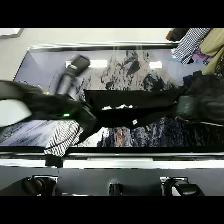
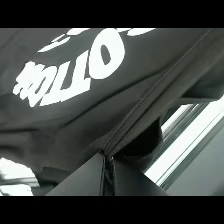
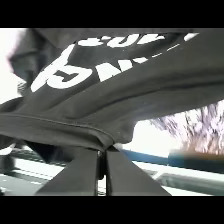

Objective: Fold the clothes and pants, and hang the long-sleeved shirts on hangers.

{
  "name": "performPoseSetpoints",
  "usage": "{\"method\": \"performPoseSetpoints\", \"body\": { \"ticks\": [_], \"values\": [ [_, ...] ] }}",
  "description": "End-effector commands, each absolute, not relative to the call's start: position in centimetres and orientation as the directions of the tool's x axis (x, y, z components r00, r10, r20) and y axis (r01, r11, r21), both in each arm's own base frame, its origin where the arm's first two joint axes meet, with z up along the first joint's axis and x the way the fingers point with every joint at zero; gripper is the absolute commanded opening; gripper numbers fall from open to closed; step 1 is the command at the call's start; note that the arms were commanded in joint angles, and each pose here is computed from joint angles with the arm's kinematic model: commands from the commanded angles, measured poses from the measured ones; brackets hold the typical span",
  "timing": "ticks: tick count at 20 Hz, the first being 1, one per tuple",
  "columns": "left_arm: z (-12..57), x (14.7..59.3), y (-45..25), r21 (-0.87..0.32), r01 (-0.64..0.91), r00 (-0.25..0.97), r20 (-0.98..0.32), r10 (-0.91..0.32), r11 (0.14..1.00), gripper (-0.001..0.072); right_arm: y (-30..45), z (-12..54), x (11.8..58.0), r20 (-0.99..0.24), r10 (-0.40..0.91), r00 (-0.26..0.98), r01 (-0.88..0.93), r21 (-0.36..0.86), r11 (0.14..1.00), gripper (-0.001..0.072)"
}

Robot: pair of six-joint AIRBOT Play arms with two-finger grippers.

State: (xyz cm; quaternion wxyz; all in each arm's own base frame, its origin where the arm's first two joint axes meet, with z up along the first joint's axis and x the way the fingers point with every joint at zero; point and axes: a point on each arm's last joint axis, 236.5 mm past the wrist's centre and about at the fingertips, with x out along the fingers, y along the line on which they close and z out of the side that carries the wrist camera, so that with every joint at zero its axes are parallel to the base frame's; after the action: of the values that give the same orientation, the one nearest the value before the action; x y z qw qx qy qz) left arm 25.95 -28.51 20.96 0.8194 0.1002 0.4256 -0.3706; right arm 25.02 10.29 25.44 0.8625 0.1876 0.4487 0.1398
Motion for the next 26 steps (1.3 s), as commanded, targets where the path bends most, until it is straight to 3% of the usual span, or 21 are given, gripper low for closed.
{"method": "performPoseSetpoints", "body": {
  "ticks": [1,5,8,12,15,17,20,23,24,26],
  "values": [
    [28.3,22.9,-27.3,-0.226,0.710,0.436,-0.602,-0.669,0.667,0.0028,10.3,32.5,20.8,-0.661,0.421,0.621,-0.128,0.445,0.886,0.0033],
    [31.5,18.6,-27.7,-0.335,0.752,0.358,-0.516,-0.778,0.568,0.0028,11.0,35.7,16.9,-0.629,0.462,0.625,-0.131,0.499,0.856,0.0033],
    [32.3,17.2,-28.2,-0.384,0.761,0.313,-0.488,-0.815,0.523,0.0028,10.9,36.6,16.9,-0.613,0.456,0.646,-0.103,0.521,0.847,0.0033],
    [30.3,19.2,-28.6,-0.368,0.736,0.328,-0.541,-0.774,0.569,0.0028,8.5,33.9,21.9,-0.707,0.343,0.619,0.004,0.439,0.898,0.0034],
    [24.2,22.5,-29.2,-0.386,0.656,0.264,-0.687,-0.677,0.648,0.0028,7.6,30.0,26.2,-0.801,0.289,0.525,-0.008,0.335,0.942,0.0034],
    [19.9,24.6,-29.5,-0.389,0.612,0.207,-0.761,-0.614,0.689,0.0028,7.4,26.3,27.1,-0.853,0.276,0.442,-0.003,0.306,0.952,0.0034],
    [15.2,26.9,-29.7,-0.368,0.632,0.134,-0.815,-0.564,0.681,0.0028,5.6,19.0,26.9,-0.894,0.200,0.402,0.098,0.259,0.961,0.0033],
    [12.0,28.9,-29.3,-0.358,0.643,0.092,-0.841,-0.533,0.677,0.0028,8.7,10.9,26.1,-0.879,0.328,0.348,0.224,0.417,0.881,0.0033],
    [11.2,29.6,-29.1,-0.357,0.637,0.084,-0.849,-0.522,0.683,0.0028,11.2,9.5,26.3,-0.841,0.419,0.344,0.228,0.507,0.831,0.0033],
    [10.1,30.4,-28.6,-0.347,0.649,0.074,-0.857,-0.510,0.677,0.0029,14.4,8.4,27.6,-0.801,0.465,0.378,0.191,0.559,0.807,0.0033]
  ]
}}
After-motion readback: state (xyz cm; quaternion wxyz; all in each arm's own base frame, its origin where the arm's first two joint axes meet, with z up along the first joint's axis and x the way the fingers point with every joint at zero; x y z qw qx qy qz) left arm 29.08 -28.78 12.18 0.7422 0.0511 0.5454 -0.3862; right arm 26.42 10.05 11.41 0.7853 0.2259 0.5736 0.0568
